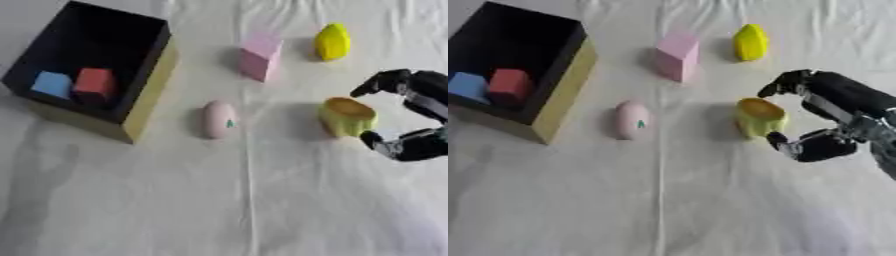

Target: Pick up objects on the table and place them in the box.

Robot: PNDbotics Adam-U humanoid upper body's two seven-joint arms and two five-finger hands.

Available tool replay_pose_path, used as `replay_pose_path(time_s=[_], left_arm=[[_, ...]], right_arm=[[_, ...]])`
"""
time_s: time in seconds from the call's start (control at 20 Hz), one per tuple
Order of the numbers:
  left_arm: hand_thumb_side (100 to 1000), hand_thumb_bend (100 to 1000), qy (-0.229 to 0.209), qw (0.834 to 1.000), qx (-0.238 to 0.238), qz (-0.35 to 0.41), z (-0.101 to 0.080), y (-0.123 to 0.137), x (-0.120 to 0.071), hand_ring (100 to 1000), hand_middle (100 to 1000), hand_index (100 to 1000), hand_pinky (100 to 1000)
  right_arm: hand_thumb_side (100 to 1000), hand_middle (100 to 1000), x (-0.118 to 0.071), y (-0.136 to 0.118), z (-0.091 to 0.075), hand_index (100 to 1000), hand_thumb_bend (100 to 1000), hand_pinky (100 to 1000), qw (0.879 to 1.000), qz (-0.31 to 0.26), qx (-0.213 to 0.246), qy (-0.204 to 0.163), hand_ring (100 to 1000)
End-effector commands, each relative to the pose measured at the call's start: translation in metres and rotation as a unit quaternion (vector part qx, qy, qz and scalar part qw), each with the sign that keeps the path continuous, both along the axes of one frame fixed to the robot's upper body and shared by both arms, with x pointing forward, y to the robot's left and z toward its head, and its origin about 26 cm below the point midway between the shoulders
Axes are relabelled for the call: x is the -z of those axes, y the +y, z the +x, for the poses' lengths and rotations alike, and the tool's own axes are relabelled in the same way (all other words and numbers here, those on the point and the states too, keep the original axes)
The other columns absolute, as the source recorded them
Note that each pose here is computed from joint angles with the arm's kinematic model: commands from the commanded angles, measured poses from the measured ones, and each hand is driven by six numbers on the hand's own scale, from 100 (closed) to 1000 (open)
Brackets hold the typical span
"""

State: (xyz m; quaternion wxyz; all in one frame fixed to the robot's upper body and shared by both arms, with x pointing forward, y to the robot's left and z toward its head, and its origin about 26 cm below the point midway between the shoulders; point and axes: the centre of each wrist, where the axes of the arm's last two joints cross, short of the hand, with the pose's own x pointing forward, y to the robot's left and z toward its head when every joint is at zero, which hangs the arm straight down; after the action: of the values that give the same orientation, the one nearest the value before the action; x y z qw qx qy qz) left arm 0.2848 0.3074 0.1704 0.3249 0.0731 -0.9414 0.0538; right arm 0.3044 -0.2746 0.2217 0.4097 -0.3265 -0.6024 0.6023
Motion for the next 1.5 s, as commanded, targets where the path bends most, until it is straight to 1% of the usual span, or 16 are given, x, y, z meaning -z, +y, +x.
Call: replay_pose_path(time_s=[0.05, 0.35, 0.55, 0.7, 0.75, 0.8, 0.85, 0.9, 1.0, 1.05, 1.25, 1.3, 1.35, 1.5], left_arm=[[579, 386, -0.012, 1.0, 0.003, 0.011, -0.001, 0.0, -0.008, 664, 618, 793, 708], [583, 384, -0.011, 1.0, 0.005, 0.01, -0.001, -0.001, -0.008, 665, 619, 793, 708], [584, 382, -0.011, 1.0, 0.005, 0.01, -0.001, -0.001, -0.007, 666, 620, 794, 709], [585, 381, -0.01, 1.0, 0.006, 0.009, -0.001, -0.001, -0.007, 666, 620, 794, 709], [587, 380, -0.01, 1.0, 0.006, 0.009, -0.001, -0.001, -0.007, 666, 620, 794, 709], [587, 380, -0.01, 1.0, 0.007, 0.009, -0.001, -0.002, -0.007, 666, 620, 794, 709], [587, 379, -0.009, 1.0, 0.007, 0.009, -0.001, -0.002, -0.007, 667, 621, 794, 709], [587, 379, -0.009, 1.0, 0.007, 0.009, -0.001, -0.002, -0.007, 667, 621, 794, 709], [588, 377, -0.009, 1.0, 0.007, 0.009, -0.001, -0.002, -0.007, 667, 621, 795, 710], [588, 376, -0.009, 1.0, 0.008, 0.009, -0.001, -0.002, -0.007, 667, 621, 795, 710], [589, 373, -0.008, 1.0, 0.008, 0.009, -0.001, -0.002, -0.007, 668, 622, 795, 711], [589, 373, -0.008, 1.0, 0.009, 0.009, -0.001, -0.002, -0.007, 668, 622, 795, 711], [589, 372, -0.008, 1.0, 0.009, 0.009, -0.001, -0.002, -0.007, 668, 622, 795, 711], [589, 370, -0.007, 1.0, 0.008, 0.009, -0.001, -0.002, -0.007, 667, 622, 795, 710]], right_arm=[[119, 781, -0.002, -0.005, 0.006, 831, 297, 847, 1.0, -0.014, 0.014, -0.005, 834], [135, 792, 0.006, -0.009, 0.018, 836, 333, 851, 0.999, -0.03, 0.024, 0.014, 840], [144, 793, 0.009, -0.011, 0.024, 836, 335, 852, 0.999, -0.036, 0.03, 0.026, 841], [149, 777, 0.011, -0.013, 0.029, 833, 279, 852, 0.998, -0.032, 0.035, 0.033, 834], [145, 757, 0.012, -0.014, 0.031, 830, 224, 848, 0.998, -0.028, 0.036, 0.034, 826], [145, 753, 0.013, -0.014, 0.032, 828, 216, 847, 0.998, -0.023, 0.037, 0.034, 824], [148, 707, 0.013, -0.014, 0.033, 807, 148, 837, 0.999, -0.018, 0.038, 0.034, 807], [144, 680, 0.013, -0.015, 0.034, 788, 111, 830, 0.999, -0.011, 0.04, 0.029, 796], [138, 615, 0.013, -0.015, 0.036, 741, 100, 810, 0.999, 0.002, 0.047, 0.012, 767], [103, 579, 0.013, -0.015, 0.036, 706, 100, 798, 0.999, 0.009, 0.049, 0.003, 746], [100, 524, 0.012, -0.017, 0.04, 651, 100, 752, 0.996, 0.037, 0.066, -0.035, 665], [100, 519, 0.012, -0.016, 0.04, 647, 100, 750, 0.996, 0.046, 0.066, -0.043, 659], [100, 493, 0.01, -0.016, 0.041, 620, 100, 740, 0.995, 0.056, 0.065, -0.05, 638], [100, 455, 0.001, -0.014, 0.039, 579, 100, 723, 0.991, 0.082, 0.054, -0.093, 610]])
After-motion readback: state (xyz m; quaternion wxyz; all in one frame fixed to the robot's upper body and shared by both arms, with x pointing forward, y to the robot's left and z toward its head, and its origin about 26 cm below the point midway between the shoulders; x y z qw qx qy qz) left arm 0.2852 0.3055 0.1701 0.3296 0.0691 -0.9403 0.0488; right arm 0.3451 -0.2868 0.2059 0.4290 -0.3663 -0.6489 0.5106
